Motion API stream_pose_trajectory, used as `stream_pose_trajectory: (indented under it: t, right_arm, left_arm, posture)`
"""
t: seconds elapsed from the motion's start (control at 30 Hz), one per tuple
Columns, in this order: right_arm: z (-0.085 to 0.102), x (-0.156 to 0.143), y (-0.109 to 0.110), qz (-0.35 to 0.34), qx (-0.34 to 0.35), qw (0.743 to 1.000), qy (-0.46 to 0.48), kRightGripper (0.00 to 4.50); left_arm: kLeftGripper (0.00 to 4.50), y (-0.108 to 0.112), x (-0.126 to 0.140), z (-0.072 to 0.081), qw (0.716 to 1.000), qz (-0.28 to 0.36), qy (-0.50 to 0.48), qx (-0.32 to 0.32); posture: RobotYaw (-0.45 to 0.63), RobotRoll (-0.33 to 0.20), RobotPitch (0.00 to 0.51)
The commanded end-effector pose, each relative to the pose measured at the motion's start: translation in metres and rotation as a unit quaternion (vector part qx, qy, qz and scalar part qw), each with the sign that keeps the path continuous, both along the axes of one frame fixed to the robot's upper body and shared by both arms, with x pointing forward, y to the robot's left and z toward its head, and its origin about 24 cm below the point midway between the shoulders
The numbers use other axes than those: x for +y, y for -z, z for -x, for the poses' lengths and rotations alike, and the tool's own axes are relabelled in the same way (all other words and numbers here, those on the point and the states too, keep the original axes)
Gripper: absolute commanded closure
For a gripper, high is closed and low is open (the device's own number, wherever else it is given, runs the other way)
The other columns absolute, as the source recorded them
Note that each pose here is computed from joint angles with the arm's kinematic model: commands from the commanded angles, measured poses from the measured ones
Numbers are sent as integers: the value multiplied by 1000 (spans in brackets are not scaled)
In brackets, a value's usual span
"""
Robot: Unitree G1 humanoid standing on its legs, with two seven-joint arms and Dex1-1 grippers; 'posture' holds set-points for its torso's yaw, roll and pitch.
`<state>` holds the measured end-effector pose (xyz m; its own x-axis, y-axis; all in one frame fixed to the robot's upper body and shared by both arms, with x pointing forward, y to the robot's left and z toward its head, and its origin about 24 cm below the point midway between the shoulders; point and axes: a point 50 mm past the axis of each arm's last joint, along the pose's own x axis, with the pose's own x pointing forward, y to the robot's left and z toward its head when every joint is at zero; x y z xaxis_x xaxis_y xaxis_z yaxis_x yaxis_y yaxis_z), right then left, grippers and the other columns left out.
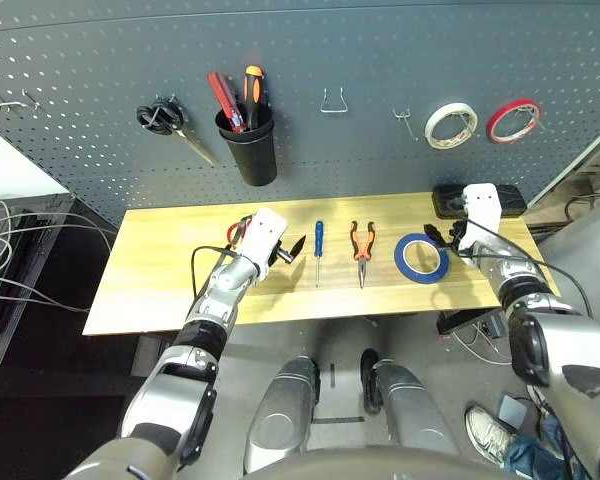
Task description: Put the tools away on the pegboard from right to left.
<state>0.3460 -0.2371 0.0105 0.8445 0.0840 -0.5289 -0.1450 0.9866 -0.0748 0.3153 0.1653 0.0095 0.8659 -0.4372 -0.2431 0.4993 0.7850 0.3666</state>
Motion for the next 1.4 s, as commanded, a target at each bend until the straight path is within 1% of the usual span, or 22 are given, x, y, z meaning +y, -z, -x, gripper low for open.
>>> stream_pose_trajectory:
  t: [0.03,0.23,0.33,0.47,0.57,0.7,0.87,0.9,1.0,1.23,1.3,1.4]
  right_arm:
    - [9,-3,12,15,28,999,5,0]
    - [14,-2,19,22,45,999,12,0]
    - [15,-1,21,23,50,998,14,0]
    - [13,3,21,19,53,998,17,0]
    - [12,5,20,12,53,998,25,585]
    - [13,5,22,7,60,998,31,1991]
    - [13,4,22,4,64,997,39,3696]
    - [13,3,21,6,62,997,42,3769]
    - [12,0,18,7,55,997,49,3769]
    - [4,-2,5,8,14,999,36,3770]
    - [1,-2,-2,16,-12,1000,19,3770]
    - [-2,2,-16,44,-76,995,-35,3770]
  left_arm:
    - [10,7,-5,8,1000,-8,22,12]
    - [10,12,-11,16,997,-36,59,17]
    - [10,13,-15,20,996,-40,78,16]
    - [10,8,-23,25,992,-43,121,-8]
    - [0,3,-30,30,984,-46,170,-34]
    - [0,-3,-37,37,969,-61,229,-73]
    - [0,-3,-38,36,966,-66,237,-82]
    - [0,-4,-38,34,967,-64,233,-82]
    - [0,-6,-38,31,968,-61,228,-84]
    - [0,-10,-38,23,971,-54,212,-99]
    - [0,-15,-38,20,972,-46,203,-111]
    - [0,-23,-41,18,971,-28,197,-134]
  posture:
    - [106,0,266]
    - [116,0,282]
    - [127,0,286]
    - [131,0,286]
    - [132,0,285]
    - [129,0,284]
    - [123,0,280]
    - [119,0,278]
    - [119,0,278]
    - [104,0,247]
    - [103,0,241]
    - [98,0,230]
